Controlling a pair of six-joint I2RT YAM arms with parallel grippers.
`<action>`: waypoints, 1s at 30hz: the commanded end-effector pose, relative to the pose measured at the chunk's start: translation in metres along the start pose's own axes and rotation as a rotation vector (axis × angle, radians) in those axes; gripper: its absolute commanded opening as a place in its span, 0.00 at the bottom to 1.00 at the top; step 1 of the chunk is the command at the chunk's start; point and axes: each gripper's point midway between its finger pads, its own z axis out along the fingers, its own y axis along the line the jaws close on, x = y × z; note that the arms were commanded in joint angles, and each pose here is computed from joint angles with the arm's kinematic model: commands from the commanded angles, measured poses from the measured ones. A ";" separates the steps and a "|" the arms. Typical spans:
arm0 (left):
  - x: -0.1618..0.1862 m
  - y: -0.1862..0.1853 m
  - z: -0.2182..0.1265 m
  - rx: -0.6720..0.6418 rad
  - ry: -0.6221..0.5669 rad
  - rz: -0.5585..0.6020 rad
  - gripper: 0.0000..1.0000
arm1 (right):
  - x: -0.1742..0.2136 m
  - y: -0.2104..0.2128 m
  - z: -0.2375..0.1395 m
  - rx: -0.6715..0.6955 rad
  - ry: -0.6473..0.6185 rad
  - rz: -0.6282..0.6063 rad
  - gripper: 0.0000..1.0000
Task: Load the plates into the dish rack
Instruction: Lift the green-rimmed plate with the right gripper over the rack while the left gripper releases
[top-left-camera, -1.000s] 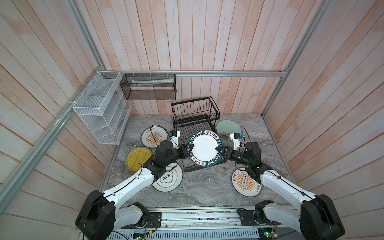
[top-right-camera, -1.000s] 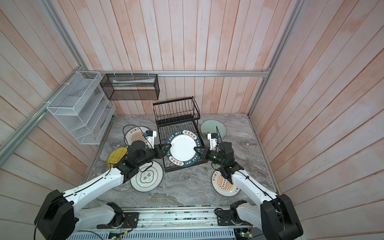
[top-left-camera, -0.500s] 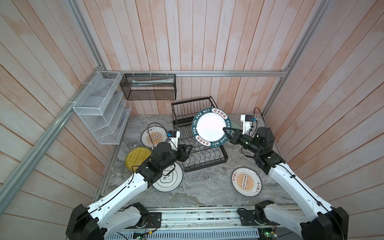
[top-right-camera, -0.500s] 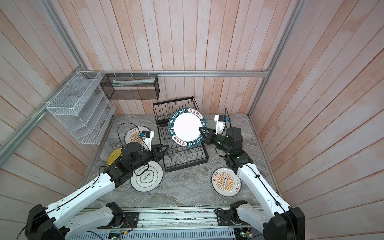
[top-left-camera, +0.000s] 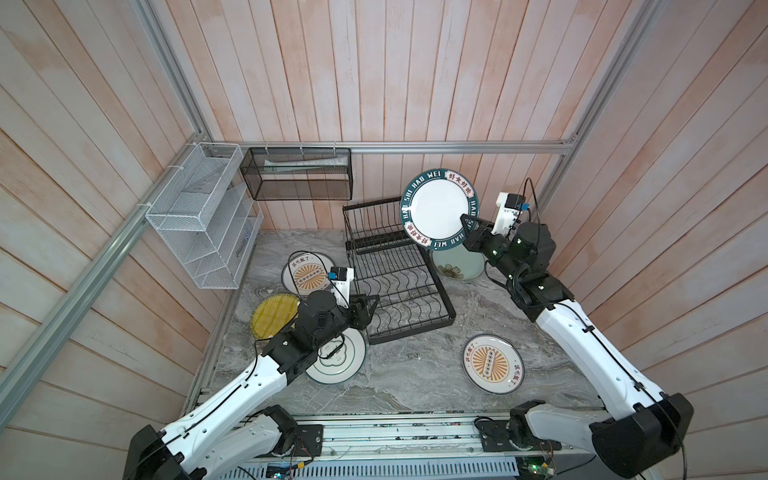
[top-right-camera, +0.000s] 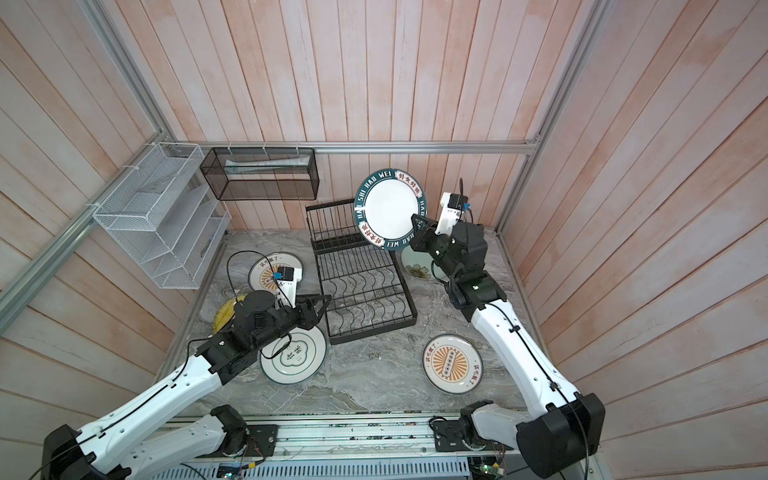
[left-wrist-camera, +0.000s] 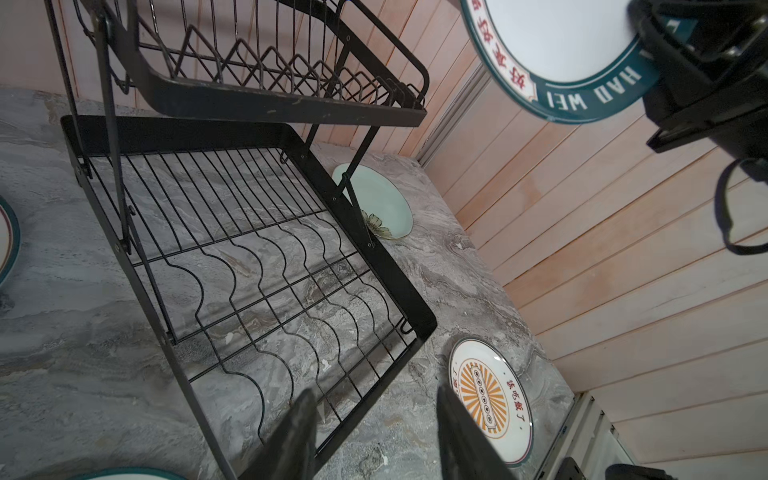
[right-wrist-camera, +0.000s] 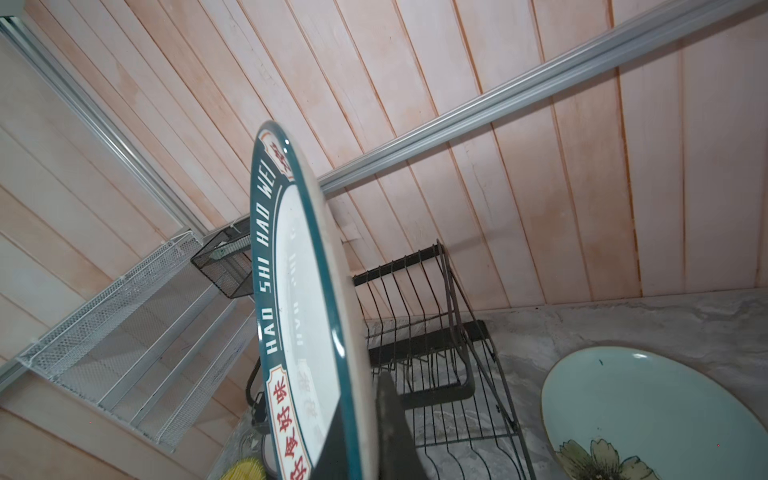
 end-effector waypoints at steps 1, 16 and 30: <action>0.002 0.000 -0.003 -0.005 0.001 0.020 0.48 | -0.034 0.006 0.006 0.070 -0.107 -0.066 0.00; 0.000 -0.001 -0.005 -0.015 0.013 0.027 0.49 | -0.049 0.012 0.067 0.337 -0.142 -0.259 0.00; -0.002 -0.001 -0.009 -0.025 0.012 0.032 0.50 | -0.038 0.014 0.105 0.514 -0.103 -0.453 0.00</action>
